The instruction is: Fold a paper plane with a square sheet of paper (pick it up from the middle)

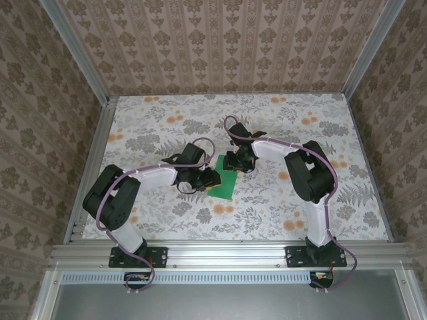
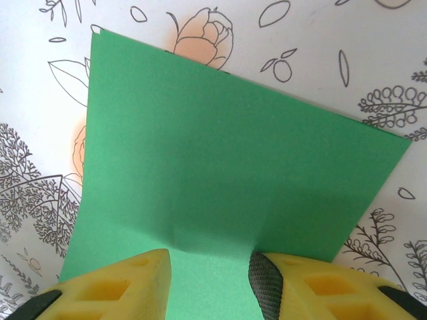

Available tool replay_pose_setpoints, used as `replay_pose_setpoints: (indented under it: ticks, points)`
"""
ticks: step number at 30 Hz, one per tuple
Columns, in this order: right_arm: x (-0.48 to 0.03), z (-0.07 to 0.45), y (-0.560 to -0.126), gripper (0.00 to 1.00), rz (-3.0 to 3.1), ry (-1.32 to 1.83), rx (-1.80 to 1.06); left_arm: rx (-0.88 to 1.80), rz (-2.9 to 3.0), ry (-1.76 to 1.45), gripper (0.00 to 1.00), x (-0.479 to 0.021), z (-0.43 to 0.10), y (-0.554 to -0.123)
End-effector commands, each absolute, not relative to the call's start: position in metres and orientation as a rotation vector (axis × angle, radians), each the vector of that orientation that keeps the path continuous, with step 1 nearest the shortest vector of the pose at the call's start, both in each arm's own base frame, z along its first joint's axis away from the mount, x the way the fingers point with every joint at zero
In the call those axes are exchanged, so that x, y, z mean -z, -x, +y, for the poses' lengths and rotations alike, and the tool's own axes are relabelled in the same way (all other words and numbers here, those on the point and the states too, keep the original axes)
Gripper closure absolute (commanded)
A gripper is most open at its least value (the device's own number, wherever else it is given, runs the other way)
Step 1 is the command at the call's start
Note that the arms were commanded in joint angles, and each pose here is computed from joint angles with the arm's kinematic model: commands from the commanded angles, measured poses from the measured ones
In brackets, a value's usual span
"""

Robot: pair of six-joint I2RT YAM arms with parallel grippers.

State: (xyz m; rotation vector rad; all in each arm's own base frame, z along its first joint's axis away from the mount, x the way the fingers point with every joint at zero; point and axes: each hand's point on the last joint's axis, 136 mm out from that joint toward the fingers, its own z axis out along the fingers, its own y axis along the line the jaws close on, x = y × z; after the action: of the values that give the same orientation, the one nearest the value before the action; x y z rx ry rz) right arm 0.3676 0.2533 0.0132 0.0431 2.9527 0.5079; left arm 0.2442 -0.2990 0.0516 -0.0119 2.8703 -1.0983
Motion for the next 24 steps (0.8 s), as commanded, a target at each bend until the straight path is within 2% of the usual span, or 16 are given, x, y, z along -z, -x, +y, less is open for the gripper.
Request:
replay_pose_setpoints:
  ticks: [1,15,24]
  points:
    - [0.057,0.219,-0.335,0.57,3.13,-0.116,-0.272,1.223,2.762,-0.044,0.67,-0.084,-0.316,-0.253]
    - [0.058,0.218,-0.334,0.57,3.134,-0.123,-0.277,1.338,2.66,-0.075,0.55,-0.094,-0.339,-0.271]
    - [0.057,0.217,-0.334,0.57,3.133,-0.129,-0.281,1.322,2.695,-0.081,0.52,-0.09,-0.327,-0.253]
